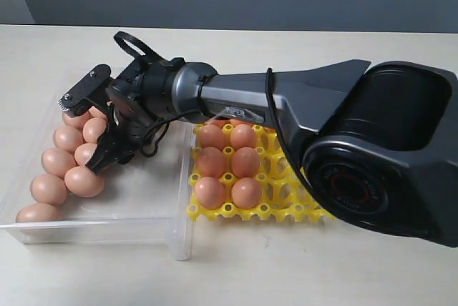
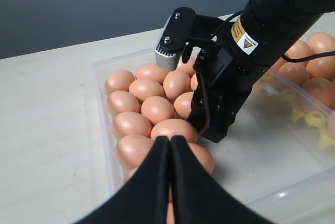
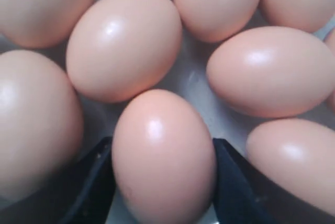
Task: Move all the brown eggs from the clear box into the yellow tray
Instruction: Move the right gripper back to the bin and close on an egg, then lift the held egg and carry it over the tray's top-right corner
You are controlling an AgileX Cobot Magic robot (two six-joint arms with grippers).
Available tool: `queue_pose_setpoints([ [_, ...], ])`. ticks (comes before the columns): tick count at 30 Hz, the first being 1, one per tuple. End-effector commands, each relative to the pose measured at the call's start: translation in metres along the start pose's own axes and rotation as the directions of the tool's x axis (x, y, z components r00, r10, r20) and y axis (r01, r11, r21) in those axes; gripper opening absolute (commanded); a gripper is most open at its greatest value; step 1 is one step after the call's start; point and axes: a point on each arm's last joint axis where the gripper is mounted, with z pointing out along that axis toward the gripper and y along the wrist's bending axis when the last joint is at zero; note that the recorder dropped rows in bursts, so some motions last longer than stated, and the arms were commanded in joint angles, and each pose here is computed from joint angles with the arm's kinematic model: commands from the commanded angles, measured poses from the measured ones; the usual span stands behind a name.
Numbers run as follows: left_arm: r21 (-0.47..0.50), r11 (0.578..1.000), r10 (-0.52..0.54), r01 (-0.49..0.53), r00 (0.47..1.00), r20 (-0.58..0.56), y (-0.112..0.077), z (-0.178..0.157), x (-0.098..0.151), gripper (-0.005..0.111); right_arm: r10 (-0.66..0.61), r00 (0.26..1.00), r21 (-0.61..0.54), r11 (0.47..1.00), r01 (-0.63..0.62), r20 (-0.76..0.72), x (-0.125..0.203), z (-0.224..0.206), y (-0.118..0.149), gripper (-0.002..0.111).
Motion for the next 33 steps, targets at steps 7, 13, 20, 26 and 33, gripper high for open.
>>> queue_pose_setpoints([
  [7, 0.001, 1.000, -0.001, 0.001, 1.000, 0.011, 0.000, 0.000, 0.000, 0.000, 0.053, 0.978, 0.055, 0.996, -0.066, 0.204, -0.045, -0.118, -0.023, 0.000],
  [13, 0.001, 1.000, -0.001, 0.001, 1.000, 0.011, 0.000, 0.000, 0.000, 0.000, 0.111, 0.930, 0.118, 0.980, -0.161, 0.351, -0.058, -0.202, -0.042, 0.000],
  [20, 0.001, 1.000, -0.001, 0.001, 1.000, 0.011, 0.000, 0.000, 0.000, 0.000, 0.222, 0.885, 0.319, 0.874, -0.367, 0.410, 0.000, -0.254, -0.089, 0.000],
  [26, 0.001, 1.000, -0.001, 0.001, 1.000, 0.011, 0.000, 0.000, 0.000, 0.000, 0.391, 0.813, 0.254, 0.811, -0.526, 0.432, 0.114, -0.242, -0.132, 0.000],
  [33, 0.001, 1.000, -0.001, 0.001, 1.000, 0.011, 0.000, 0.000, 0.000, 0.000, 0.575, 0.665, -0.035, 0.768, -0.639, 0.477, 0.201, -0.161, -0.167, 0.000],
])
